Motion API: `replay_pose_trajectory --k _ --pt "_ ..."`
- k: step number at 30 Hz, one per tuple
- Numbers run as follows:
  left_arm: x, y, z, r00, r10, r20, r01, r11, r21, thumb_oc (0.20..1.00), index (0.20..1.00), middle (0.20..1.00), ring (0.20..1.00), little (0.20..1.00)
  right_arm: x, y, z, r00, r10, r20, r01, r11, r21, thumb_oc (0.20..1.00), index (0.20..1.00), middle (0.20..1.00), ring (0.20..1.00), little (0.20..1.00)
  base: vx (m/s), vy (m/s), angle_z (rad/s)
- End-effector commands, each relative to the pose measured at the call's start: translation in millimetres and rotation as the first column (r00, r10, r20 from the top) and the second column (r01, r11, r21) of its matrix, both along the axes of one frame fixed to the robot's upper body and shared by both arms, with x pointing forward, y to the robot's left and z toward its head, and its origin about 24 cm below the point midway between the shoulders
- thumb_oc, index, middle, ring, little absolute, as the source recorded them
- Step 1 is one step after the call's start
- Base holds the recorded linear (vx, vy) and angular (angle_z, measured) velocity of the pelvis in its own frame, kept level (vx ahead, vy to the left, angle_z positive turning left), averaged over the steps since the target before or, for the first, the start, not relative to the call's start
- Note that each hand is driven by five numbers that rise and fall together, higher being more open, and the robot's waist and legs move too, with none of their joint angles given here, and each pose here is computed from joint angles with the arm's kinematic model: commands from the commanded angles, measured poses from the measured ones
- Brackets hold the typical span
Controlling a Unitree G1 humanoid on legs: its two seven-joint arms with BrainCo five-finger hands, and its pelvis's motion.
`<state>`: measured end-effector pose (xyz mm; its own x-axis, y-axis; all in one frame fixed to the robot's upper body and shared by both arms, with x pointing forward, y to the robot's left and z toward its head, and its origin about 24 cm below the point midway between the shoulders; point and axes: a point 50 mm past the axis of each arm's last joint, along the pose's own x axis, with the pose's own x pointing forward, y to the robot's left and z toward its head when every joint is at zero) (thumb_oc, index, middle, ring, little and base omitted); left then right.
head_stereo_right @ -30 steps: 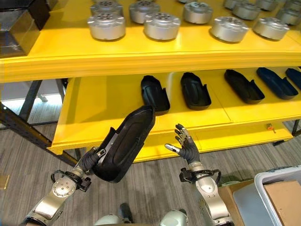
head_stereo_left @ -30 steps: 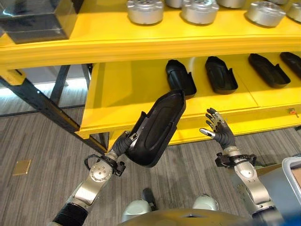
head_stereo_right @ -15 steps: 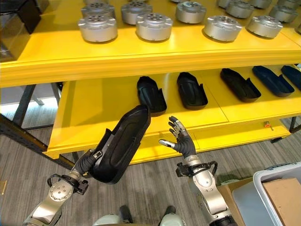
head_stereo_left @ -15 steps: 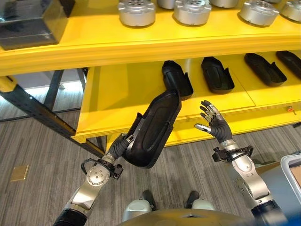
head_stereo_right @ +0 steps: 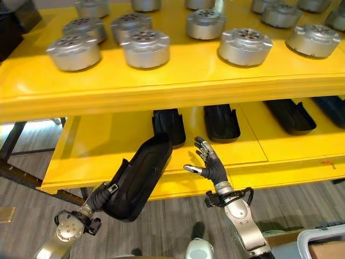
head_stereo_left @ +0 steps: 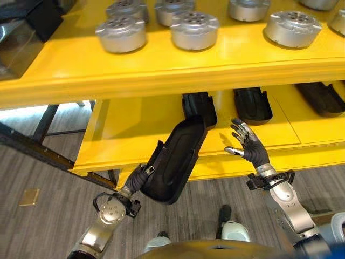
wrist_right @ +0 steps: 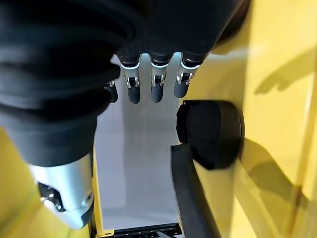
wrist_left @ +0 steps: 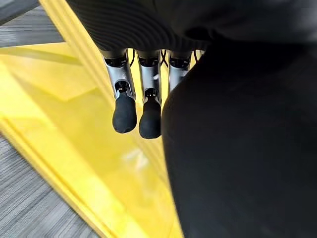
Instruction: Move parts from the plastic box to the shelf.
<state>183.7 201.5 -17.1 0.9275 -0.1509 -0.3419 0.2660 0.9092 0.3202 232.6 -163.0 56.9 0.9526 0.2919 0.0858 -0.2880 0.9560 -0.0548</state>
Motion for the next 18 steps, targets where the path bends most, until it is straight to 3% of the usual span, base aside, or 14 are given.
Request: replay_pose_trajectory --k 1,8,11,18 --pt "34 -8 55 0.958 -0.015 0.286 0.033 0.998 -0.059 0.2 0.2 0.2 0.2 0.2 3 13 35 0.982 0.074 0.176 -0.076 0.997 0.002 1.0 1.0 1.0 1.0 1.0 0.25 -0.24 -0.11" --pt "42 -16 56 0.957 0.016 0.291 0.013 0.995 -0.099 0.2 0.2 0.2 0.2 0.2 11 7 42 0.98 0.009 0.198 -0.008 1.0 -0.002 1.0 1.0 1.0 1.0 1.0 0.18 -0.181 0.05" --pt "41 -14 55 0.955 0.055 0.29 -0.017 0.991 -0.132 0.2 0.2 0.2 0.2 0.2 8 10 46 0.972 0.058 0.227 -0.052 0.998 -0.029 1.0 1.0 1.0 1.0 1.0 0.06 -0.048 0.14" --pt "35 -3 60 0.937 0.135 0.324 -0.092 0.985 -0.146 0.2 0.2 0.2 0.2 0.2 2 2 58 0.962 0.025 0.273 -0.05 0.995 0.084 1.0 1.0 1.0 1.0 1.0 0.07 -0.052 0.05"
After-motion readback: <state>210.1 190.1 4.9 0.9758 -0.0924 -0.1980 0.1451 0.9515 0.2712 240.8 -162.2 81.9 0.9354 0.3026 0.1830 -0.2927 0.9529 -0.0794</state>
